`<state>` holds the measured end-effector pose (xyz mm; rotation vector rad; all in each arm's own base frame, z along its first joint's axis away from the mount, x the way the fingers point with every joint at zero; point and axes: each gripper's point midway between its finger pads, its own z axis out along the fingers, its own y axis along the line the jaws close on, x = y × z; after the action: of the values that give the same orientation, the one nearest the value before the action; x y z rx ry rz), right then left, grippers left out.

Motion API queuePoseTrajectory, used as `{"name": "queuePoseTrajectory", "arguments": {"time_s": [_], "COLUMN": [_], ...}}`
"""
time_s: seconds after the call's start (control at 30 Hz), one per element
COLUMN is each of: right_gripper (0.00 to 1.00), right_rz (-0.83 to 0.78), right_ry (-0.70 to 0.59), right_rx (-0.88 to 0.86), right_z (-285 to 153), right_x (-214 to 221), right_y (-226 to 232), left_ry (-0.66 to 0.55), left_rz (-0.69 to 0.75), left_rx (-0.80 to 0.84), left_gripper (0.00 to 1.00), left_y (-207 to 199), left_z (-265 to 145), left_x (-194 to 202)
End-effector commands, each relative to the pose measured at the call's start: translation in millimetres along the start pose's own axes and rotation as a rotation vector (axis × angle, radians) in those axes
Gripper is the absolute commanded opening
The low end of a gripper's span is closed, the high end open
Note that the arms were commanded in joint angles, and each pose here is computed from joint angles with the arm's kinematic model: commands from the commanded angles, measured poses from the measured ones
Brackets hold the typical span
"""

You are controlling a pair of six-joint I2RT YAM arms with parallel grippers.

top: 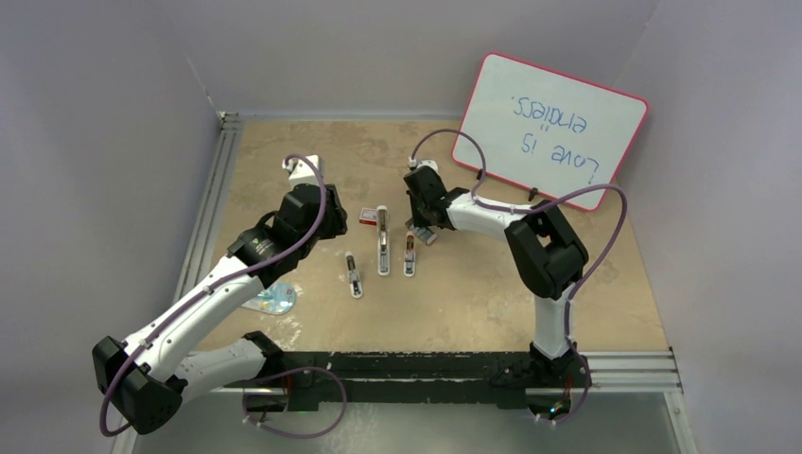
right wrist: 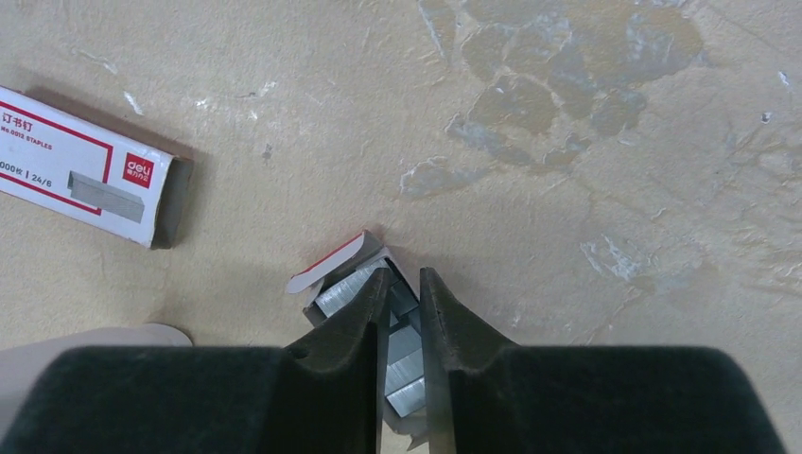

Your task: Load the staples into the stapler

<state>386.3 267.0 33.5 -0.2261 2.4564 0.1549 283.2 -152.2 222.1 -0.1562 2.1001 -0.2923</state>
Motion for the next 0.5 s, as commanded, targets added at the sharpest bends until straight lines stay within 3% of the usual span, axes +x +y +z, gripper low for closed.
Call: {"name": "queuePoseTrajectory", "arguments": {"time_s": [0.0,0.47], "right_gripper": [0.18,0.13], "right_rz": [0.035,0.023], "right_ry": [-0.050,-0.010], "right_rx": [0.014,0.048], "right_z": [-13,-2], "right_x": [-20,-3], "right_y": [2,-6], "left_ry": [-0.035,-0.036], "left_rz": [-0.003,-0.004], "left_rx": [0.000,-0.002], "left_gripper": [0.40,0.39], "left_y": [2,2], "left_z": [-1,-1], "left_x": [-8,-8]}}
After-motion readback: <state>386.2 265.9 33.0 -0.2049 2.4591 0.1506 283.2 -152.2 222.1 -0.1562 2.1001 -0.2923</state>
